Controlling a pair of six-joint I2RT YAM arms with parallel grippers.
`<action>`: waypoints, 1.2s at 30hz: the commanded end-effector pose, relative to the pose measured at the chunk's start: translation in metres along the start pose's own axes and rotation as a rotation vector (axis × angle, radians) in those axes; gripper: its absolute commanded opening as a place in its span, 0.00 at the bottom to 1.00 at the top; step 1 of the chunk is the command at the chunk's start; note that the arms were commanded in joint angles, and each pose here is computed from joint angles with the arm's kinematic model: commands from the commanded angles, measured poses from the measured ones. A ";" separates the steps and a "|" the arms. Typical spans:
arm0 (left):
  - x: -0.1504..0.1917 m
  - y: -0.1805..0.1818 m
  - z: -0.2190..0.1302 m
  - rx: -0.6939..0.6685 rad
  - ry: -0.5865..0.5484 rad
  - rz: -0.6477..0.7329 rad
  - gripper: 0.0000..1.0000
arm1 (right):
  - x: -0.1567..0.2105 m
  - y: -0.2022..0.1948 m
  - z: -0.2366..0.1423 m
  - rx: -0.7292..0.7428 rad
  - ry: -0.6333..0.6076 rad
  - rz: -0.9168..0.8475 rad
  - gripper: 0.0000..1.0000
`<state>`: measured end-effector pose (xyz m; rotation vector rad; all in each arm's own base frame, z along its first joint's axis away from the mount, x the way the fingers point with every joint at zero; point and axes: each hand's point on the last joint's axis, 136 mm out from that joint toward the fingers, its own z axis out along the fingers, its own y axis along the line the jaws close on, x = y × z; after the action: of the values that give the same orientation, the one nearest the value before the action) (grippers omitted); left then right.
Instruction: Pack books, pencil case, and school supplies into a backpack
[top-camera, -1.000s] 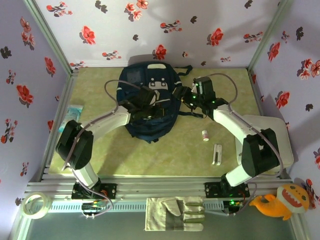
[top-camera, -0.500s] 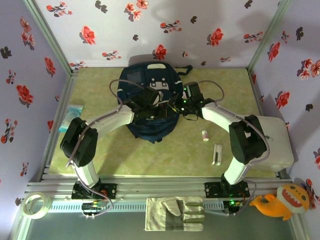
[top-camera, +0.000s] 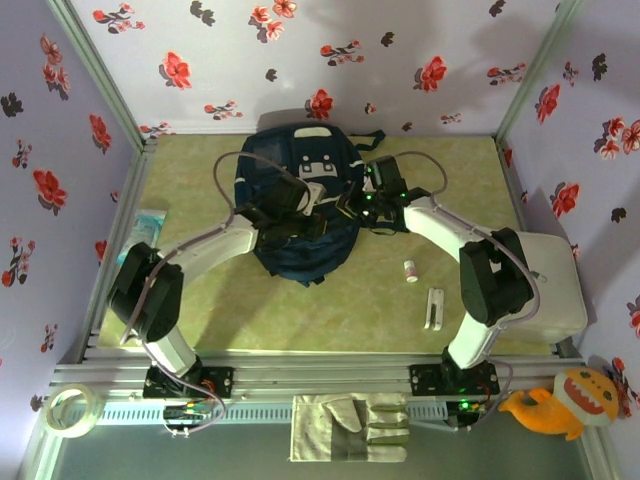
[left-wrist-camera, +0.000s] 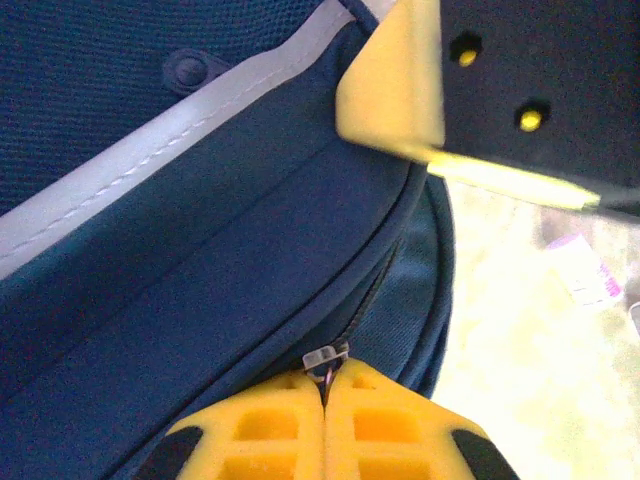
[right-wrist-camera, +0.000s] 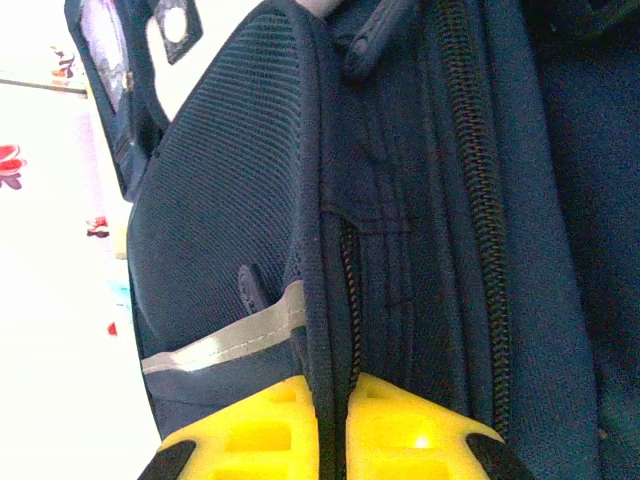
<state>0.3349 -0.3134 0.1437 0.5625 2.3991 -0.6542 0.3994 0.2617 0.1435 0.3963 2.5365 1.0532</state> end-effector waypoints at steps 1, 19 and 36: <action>0.040 0.048 -0.029 -0.134 0.099 0.064 0.00 | -0.073 -0.042 -0.021 0.144 -0.221 0.006 0.03; 0.048 0.112 -0.064 -0.271 0.048 0.027 0.00 | -0.096 -0.058 -0.028 0.198 -0.273 -0.006 0.02; 0.021 0.117 -0.046 -0.187 0.066 0.642 0.00 | -0.084 -0.055 -0.029 0.191 -0.199 -0.108 0.02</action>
<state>0.3462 -0.2011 0.1184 1.0581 2.2254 -0.2516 0.4326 0.2130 0.1371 0.3329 2.5159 0.8714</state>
